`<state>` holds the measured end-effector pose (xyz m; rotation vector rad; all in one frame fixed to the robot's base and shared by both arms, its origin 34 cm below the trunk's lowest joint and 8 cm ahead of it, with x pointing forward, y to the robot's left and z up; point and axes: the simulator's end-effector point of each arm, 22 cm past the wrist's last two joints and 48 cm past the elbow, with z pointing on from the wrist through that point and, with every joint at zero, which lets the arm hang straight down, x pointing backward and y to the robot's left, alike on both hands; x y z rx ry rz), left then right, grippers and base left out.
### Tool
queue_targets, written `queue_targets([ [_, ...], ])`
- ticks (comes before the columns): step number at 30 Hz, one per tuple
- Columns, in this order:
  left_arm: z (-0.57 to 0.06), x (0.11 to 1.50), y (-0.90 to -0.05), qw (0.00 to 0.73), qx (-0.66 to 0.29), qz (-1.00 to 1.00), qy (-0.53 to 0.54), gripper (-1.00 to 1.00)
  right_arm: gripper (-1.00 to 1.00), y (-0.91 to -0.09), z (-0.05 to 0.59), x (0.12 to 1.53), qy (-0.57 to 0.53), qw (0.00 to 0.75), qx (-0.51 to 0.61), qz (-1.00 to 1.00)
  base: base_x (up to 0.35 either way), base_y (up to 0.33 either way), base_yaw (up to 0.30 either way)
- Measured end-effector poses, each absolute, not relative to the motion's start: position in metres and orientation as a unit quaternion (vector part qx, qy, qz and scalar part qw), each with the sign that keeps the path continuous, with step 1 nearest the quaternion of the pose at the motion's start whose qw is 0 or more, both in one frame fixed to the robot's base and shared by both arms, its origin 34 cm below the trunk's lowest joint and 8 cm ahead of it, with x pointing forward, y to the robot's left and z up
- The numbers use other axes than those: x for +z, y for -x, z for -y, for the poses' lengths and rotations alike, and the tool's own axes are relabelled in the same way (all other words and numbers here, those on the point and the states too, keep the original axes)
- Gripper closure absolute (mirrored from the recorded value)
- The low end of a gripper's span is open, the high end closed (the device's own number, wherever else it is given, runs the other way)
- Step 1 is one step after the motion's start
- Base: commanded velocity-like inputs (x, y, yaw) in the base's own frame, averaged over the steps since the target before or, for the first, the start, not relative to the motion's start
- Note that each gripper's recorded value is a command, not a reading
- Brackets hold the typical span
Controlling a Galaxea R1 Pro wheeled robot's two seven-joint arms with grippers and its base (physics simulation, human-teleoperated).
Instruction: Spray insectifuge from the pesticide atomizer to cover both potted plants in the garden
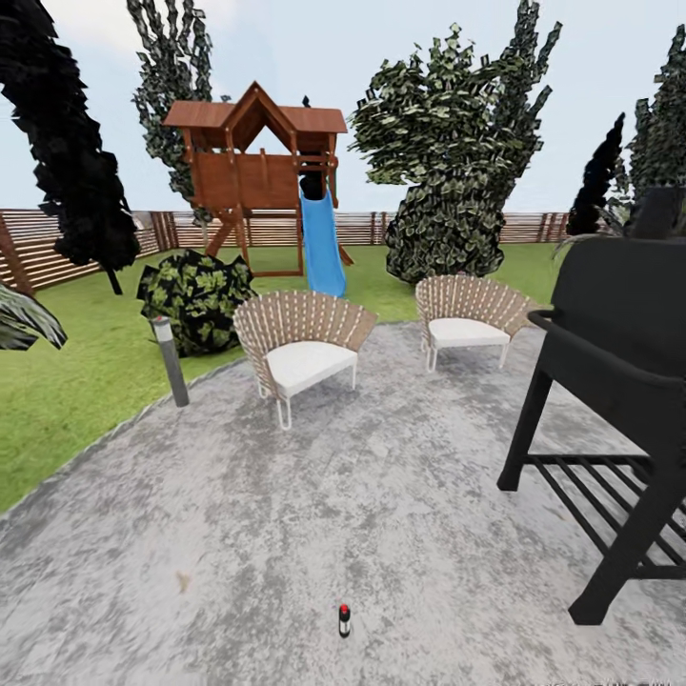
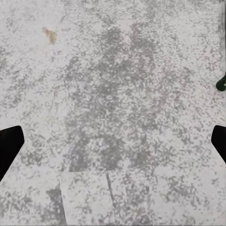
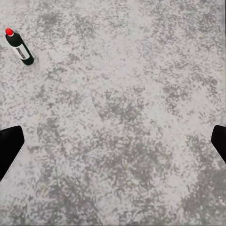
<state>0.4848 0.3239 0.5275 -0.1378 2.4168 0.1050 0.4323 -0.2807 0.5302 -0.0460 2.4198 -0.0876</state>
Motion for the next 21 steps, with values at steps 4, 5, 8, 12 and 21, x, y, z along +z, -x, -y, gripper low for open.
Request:
queue_targets([
  [4, -0.3246, 0.5275, -0.4847, 0.352, 0.041, -0.934, 0.053, -1.0, -1.0, -0.4323, 0.2806, 0.5302, 0.018, 0.352, -0.034, -0.935, 0.228, 0.28, -0.3],
  [5, -0.3247, 0.5273, -0.4843, 0.351, 0.041, -0.934, 0.053, -1.0, -1.0, -0.4323, 0.2806, 0.5302, 0.018, 0.352, -0.034, -0.935, 0.231, 0.278, -0.3],
  [8, -0.3245, 0.5233, -0.4782, 0.344, 0.041, -0.937, 0.053, -1.0, -1.0, -0.4323, 0.2806, 0.5302, 0.018, 0.352, -0.034, -0.935, 0.231, 0.278, -0.3],
  [12, -0.3242, 0.5224, -0.4768, 0.342, 0.041, -0.937, 0.053, -1.0, -1.0, -0.4323, 0.2806, 0.5302, 0.018, 0.352, -0.034, -0.935, 0.231, 0.278, -0.3],
  [21, -0.3247, 0.5228, -0.4772, 0.344, 0.041, -0.937, 0.054, -1.0, -1.0, -0.4323, 0.2806, 0.5302, 0.018, 0.352, -0.034, -0.935, 0.226, 0.278, -0.3],
])
